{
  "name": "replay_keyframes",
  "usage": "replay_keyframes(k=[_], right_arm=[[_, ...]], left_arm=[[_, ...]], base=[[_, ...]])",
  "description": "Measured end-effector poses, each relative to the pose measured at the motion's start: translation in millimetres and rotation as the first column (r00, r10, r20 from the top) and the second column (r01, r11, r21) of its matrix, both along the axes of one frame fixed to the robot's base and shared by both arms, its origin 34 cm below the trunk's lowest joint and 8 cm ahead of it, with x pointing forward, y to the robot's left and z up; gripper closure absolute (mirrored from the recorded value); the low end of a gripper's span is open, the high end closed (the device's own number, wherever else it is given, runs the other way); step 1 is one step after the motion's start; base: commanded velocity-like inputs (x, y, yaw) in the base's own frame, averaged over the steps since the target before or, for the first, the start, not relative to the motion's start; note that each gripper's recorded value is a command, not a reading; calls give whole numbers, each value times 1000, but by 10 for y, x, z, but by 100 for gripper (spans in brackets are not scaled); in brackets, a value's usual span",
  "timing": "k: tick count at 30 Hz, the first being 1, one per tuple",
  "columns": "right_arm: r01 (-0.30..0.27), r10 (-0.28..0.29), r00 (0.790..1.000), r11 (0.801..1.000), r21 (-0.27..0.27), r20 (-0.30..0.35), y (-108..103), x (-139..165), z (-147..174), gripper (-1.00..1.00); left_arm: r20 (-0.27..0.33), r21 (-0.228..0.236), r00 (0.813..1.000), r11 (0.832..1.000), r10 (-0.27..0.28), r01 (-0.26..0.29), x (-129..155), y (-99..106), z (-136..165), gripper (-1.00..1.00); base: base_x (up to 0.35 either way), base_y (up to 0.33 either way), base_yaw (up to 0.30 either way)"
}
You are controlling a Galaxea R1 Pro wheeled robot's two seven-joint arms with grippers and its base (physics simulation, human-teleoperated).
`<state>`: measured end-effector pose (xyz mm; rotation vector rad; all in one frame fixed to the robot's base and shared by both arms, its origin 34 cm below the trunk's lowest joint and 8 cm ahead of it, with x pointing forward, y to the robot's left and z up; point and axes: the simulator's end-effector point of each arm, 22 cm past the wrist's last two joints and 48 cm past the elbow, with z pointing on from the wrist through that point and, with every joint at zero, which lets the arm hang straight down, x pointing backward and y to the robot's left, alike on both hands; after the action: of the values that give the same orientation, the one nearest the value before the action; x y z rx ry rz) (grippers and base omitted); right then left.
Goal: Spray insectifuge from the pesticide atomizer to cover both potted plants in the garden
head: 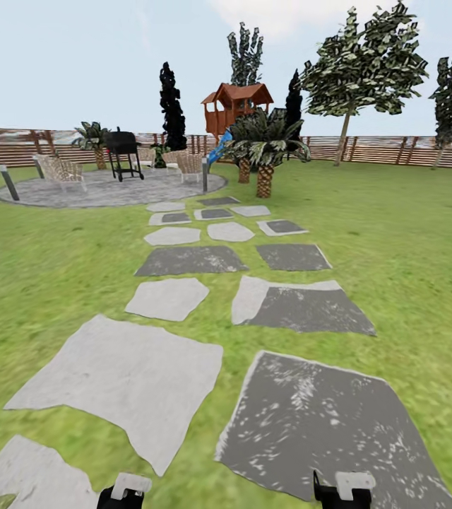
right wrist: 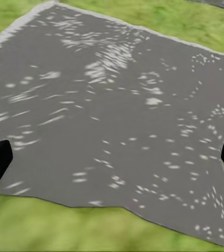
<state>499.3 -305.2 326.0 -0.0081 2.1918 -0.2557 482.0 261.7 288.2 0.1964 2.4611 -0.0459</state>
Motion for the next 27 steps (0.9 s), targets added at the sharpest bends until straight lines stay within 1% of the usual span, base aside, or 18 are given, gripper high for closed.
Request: replay_keyframes(k=[14, 18, 27], right_arm=[[-1, 1, 1000, 1000, 0, 0, 2, -1, -1, -100], [-1, 1, 1000, 1000, 0, 0, 2, 1, 0, -100], [-1, 1, 1000, 1000, 1, 0, 3, 1, 0, -100]], left_arm=[[0, 0, 1000, 1000, 1, -1, -1, 1, 0, 100], [0, 4, 1000, 1000, 4, -4, 0, 41, 1, 100], [0, 5, 1000, 1000, 4, -4, 0, 49, 1, 100]], base=[[340, 0, 1], [340, 0, 0], [340, 0, 0]])
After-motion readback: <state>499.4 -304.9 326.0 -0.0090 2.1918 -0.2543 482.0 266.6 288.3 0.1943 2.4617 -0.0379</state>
